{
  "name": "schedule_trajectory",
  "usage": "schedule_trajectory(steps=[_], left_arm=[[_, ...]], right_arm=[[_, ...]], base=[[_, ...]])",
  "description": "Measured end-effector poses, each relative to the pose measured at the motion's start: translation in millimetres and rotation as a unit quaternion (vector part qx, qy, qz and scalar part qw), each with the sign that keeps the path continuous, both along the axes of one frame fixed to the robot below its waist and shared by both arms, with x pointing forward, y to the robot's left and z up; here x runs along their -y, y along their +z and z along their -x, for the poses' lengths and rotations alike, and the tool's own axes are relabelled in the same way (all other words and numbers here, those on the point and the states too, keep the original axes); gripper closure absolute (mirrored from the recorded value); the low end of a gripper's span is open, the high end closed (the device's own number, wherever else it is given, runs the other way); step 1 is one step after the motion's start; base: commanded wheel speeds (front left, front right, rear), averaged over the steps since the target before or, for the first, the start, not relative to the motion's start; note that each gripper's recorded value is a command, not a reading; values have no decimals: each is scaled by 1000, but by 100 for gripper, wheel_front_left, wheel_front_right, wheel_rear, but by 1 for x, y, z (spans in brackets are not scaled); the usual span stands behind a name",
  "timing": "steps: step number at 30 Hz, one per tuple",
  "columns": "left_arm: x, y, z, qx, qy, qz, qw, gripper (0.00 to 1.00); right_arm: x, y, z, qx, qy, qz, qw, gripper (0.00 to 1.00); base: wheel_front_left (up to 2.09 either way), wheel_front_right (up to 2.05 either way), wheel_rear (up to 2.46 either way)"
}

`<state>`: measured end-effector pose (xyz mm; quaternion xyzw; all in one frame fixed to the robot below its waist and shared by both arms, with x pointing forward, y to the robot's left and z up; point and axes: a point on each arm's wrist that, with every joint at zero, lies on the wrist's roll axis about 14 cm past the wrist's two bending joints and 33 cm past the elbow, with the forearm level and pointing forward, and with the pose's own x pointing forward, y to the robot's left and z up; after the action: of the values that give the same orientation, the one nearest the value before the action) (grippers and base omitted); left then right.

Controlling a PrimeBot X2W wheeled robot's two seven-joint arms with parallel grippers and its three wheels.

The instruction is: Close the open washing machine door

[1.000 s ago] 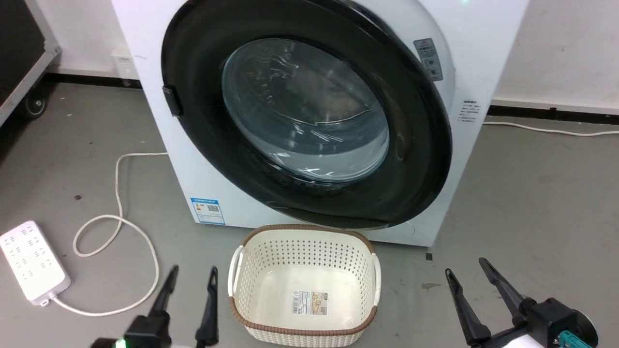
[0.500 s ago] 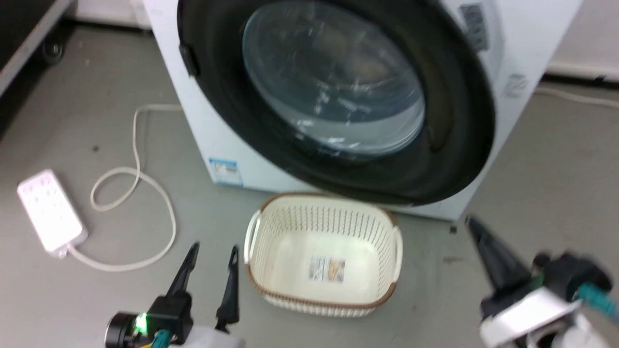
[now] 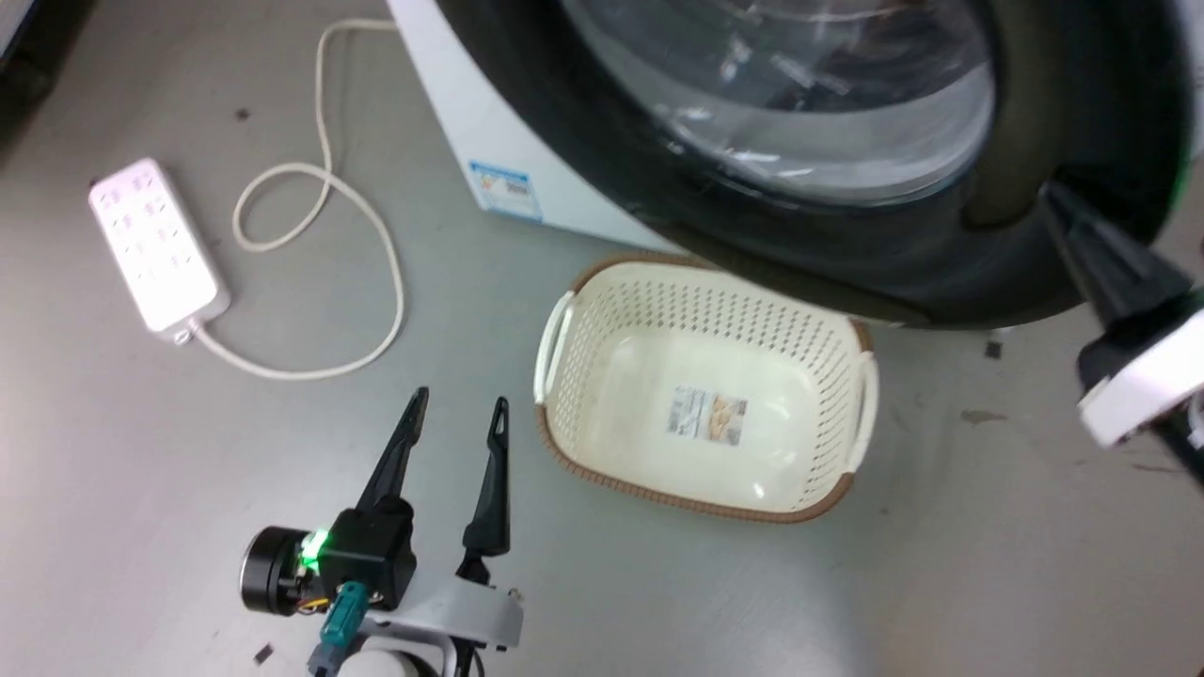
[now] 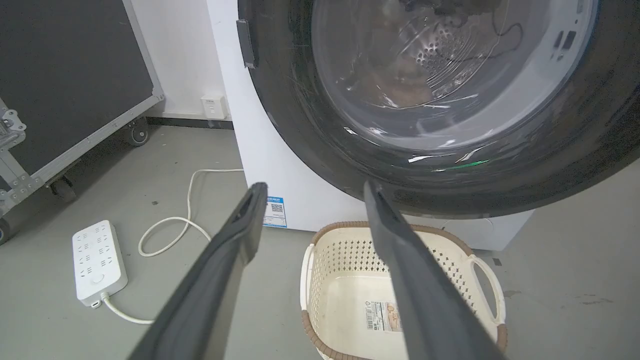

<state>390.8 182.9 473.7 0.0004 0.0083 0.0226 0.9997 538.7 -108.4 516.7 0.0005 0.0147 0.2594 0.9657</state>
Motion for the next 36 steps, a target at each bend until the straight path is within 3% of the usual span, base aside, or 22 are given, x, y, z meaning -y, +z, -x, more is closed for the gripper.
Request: schedule_trajectory(steps=[7, 15, 23, 28, 29, 30, 36], left_arm=[[-5, -11, -4, -16, 15, -2, 1000, 0], [-5, -18, -13, -22, 16, -5, 1000, 0], [-3, -16, -16, -19, 14, -5, 1000, 0], [-2, -7, -15, -6, 12, -3, 1000, 0], [-2, -4, -15, -2, 12, -2, 1000, 0], [-2, 0, -14, 3, 12, -1, 1000, 0], [-3, 14, -1, 20, 11, 12, 1000, 0]], right_arm=[[8, -12, -47, -47, -21, -38, 998, 100], [38, -14, -94, -68, -87, -62, 992, 100], [32, -20, -101, -84, -100, -78, 988, 100], [36, -4, -95, -60, -104, -81, 989, 100], [37, 2, -93, -48, -104, -81, 990, 57], [38, 8, -89, -36, -104, -80, 991, 0], [39, 15, -42, 1, -89, -52, 995, 0]], base=[[0, 0, 0], [0, 0, 0], [0, 0, 0], [0, 0, 0], [0, 0, 0], [0, 0, 0], [0, 0, 0]])
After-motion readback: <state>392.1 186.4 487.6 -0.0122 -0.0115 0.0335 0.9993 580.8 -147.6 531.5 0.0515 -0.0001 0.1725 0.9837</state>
